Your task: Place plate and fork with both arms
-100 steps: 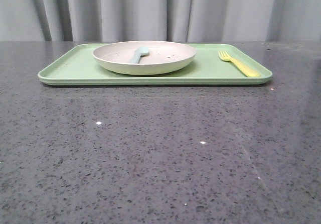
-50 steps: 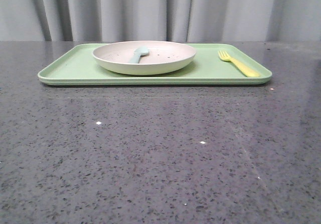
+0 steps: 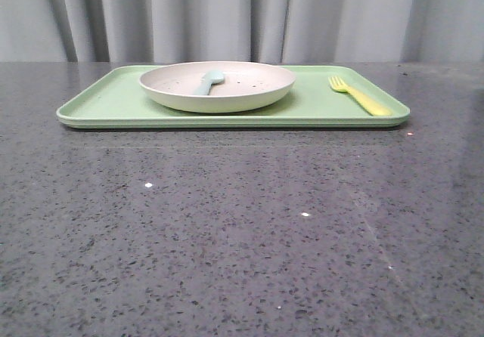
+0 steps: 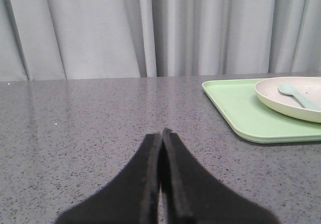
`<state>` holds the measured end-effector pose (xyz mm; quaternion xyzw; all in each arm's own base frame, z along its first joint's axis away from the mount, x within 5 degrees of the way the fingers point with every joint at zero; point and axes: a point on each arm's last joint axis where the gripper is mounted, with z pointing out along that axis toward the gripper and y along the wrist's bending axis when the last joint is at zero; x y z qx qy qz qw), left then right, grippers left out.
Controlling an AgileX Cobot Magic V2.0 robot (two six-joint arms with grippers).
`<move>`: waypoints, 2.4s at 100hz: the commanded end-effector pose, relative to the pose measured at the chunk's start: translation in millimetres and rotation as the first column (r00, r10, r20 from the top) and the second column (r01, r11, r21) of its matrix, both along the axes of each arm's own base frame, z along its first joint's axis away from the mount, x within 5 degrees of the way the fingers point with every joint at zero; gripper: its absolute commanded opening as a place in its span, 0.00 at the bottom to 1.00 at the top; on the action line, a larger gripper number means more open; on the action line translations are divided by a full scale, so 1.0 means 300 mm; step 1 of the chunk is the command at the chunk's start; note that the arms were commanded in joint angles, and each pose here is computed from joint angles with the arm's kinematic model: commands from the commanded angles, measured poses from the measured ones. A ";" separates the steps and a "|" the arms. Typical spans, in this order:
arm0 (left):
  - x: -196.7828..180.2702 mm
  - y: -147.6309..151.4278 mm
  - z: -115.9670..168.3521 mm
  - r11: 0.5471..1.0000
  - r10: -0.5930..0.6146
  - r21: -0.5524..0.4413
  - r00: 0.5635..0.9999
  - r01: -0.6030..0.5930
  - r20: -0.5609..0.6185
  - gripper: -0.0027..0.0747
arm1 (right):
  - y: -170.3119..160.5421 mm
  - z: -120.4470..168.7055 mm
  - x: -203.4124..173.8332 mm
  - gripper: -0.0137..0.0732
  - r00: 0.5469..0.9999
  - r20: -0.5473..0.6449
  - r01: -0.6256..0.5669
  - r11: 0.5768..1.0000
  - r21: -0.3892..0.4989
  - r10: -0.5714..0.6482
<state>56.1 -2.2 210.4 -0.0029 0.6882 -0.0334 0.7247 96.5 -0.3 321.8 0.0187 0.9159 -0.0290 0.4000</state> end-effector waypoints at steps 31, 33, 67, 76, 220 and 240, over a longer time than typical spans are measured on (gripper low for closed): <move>-0.010 -0.001 0.016 1.000 -0.007 -0.011 0.995 0.008 0.104 0.01 | -0.005 0.037 0.010 0.02 0.997 0.076 -0.005 1.000 -0.023 0.007; -0.010 -0.001 0.016 1.000 -0.007 -0.011 0.995 0.008 0.104 0.01 | -0.005 0.037 0.010 0.02 0.997 0.076 -0.005 1.000 -0.023 0.007; -0.010 -0.001 0.016 1.000 -0.007 -0.011 0.995 0.008 0.104 0.01 | -0.002 0.043 0.010 0.02 0.993 0.121 -0.015 1.000 -0.017 0.017; -0.010 -0.001 0.016 1.000 -0.007 -0.011 0.995 0.008 0.104 0.01 | 0.002 0.041 0.004 0.02 0.977 0.209 -0.040 0.999 -0.007 0.041; -0.010 -0.001 0.016 1.000 -0.007 -0.011 0.995 0.008 0.104 0.01 | 0.011 -0.242 -0.152 0.02 0.668 0.733 -0.128 0.990 -0.058 0.129; -0.010 -0.001 0.016 1.000 -0.007 -0.011 0.995 0.008 0.104 0.01 | 0.010 -0.312 -0.156 0.02 0.647 0.752 -0.118 0.991 -0.060 0.123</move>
